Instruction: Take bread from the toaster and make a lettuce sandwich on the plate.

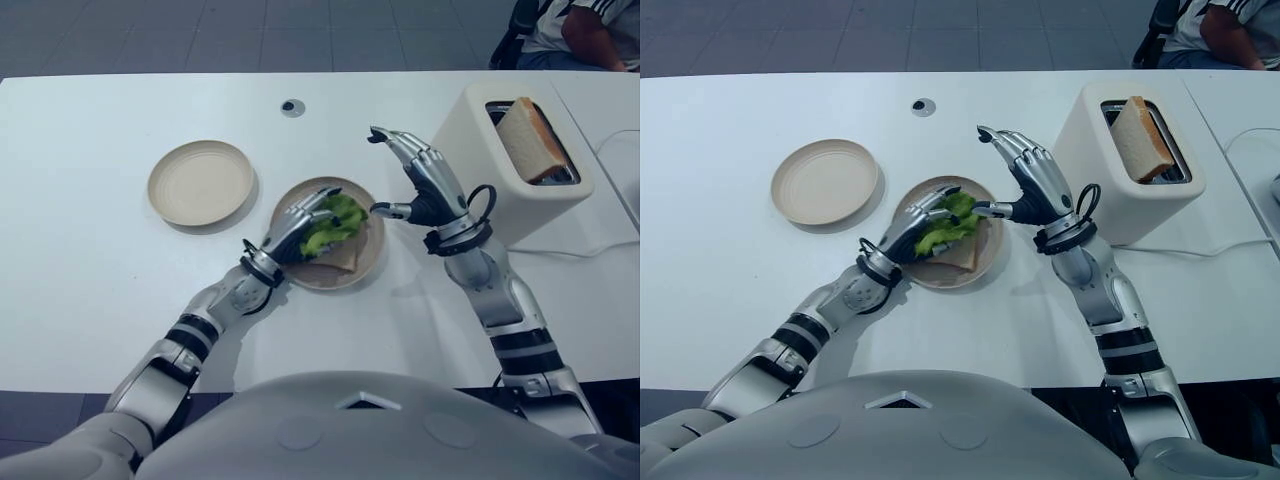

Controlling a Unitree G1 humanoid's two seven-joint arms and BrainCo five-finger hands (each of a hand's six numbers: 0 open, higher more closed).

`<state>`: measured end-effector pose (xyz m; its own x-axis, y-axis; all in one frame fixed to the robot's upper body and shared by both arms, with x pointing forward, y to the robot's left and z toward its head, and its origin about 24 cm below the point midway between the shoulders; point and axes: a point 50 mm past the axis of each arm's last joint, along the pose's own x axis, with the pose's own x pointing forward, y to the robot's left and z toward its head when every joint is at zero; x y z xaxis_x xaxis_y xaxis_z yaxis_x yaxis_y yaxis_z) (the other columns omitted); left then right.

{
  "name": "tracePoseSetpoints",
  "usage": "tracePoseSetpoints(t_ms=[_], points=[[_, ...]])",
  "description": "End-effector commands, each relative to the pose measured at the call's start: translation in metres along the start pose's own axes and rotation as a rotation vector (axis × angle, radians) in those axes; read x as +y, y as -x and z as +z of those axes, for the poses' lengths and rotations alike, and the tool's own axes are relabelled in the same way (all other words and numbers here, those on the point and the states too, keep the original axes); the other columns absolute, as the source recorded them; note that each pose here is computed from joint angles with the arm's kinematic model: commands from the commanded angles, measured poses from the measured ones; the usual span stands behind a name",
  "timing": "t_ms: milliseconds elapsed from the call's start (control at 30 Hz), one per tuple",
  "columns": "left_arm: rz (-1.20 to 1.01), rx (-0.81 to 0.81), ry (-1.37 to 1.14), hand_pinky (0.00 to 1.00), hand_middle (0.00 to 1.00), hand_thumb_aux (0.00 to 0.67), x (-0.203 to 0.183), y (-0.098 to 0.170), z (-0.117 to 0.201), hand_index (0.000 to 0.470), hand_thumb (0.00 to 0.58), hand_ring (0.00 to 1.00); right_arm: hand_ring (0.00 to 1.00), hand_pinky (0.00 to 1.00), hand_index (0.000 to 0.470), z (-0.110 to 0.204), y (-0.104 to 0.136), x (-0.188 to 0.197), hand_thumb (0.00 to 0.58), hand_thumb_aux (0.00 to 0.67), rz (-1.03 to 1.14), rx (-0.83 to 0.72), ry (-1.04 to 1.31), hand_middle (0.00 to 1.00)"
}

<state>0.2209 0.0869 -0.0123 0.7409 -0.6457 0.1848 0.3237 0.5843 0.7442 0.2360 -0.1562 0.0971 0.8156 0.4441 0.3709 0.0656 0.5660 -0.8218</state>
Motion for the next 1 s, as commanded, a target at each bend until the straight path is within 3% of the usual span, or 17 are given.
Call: tracePoseSetpoints(t_ms=[33,233,400,433,467,667,700,733,767,867,1000], points=[[-0.107,0.072,-0.124,0.00,0.00,0.000,0.002,0.021,-0.019,0.000,0.000,0.00,0.17,0.17,0.000,-0.010,0.009,-0.031,0.000,0.000,-0.094,0.038,0.055,0.17],[-0.111,0.084,-0.223,0.00,0.00,0.000,0.026,0.034,-0.016,0.000,0.000,0.00,0.17,0.17,0.000,-0.016,0.027,-0.081,0.000,0.000,-0.226,0.096,0.183,0.17],[-0.098,0.073,-0.286,0.00,0.00,0.000,0.040,0.030,-0.008,0.000,0.000,0.00,0.15,0.15,0.000,-0.047,0.055,-0.116,0.000,0.000,-0.293,0.364,0.379,0.15],[-0.083,0.079,-0.303,0.00,0.00,0.000,0.045,0.030,-0.008,0.000,0.000,0.00,0.14,0.14,0.000,-0.056,0.062,-0.120,0.000,0.000,-0.288,0.434,0.426,0.14],[-0.061,0.088,-0.313,0.00,0.00,0.000,0.051,0.032,-0.008,0.000,0.000,0.00,0.01,0.01,0.000,-0.063,0.068,-0.123,0.000,0.000,-0.278,0.490,0.471,0.01],[0.115,0.076,-0.310,0.00,0.00,0.000,0.072,0.036,0.002,0.000,0.000,0.00,0.00,0.00,0.000,-0.102,0.086,-0.110,0.000,0.000,-0.142,0.689,0.577,0.00],[0.126,0.076,-0.307,0.00,0.00,0.000,0.073,0.037,0.003,0.000,0.000,0.00,0.00,0.00,0.061,-0.105,0.084,-0.107,0.140,0.087,-0.125,0.695,0.571,0.00],[0.132,0.078,-0.306,0.00,0.00,0.000,0.073,0.038,0.004,0.000,0.000,0.00,0.10,0.10,0.177,-0.107,0.082,-0.104,0.355,0.252,-0.111,0.689,0.563,0.10],[0.136,0.080,-0.306,0.00,0.00,0.000,0.073,0.038,0.004,0.000,0.000,0.00,1.00,1.00,0.470,-0.105,0.077,-0.102,0.580,0.670,-0.105,0.669,0.554,1.00],[0.143,0.082,-0.304,0.00,0.00,0.000,0.074,0.040,0.004,0.000,0.000,0.00,1.00,1.00,0.470,-0.095,0.066,-0.101,0.580,0.670,-0.114,0.592,0.528,1.00],[0.169,0.091,-0.297,0.00,0.00,0.000,0.077,0.043,0.004,0.000,0.000,0.00,1.00,1.00,0.470,-0.062,0.054,-0.131,0.580,0.670,-0.372,0.410,0.589,1.00]])
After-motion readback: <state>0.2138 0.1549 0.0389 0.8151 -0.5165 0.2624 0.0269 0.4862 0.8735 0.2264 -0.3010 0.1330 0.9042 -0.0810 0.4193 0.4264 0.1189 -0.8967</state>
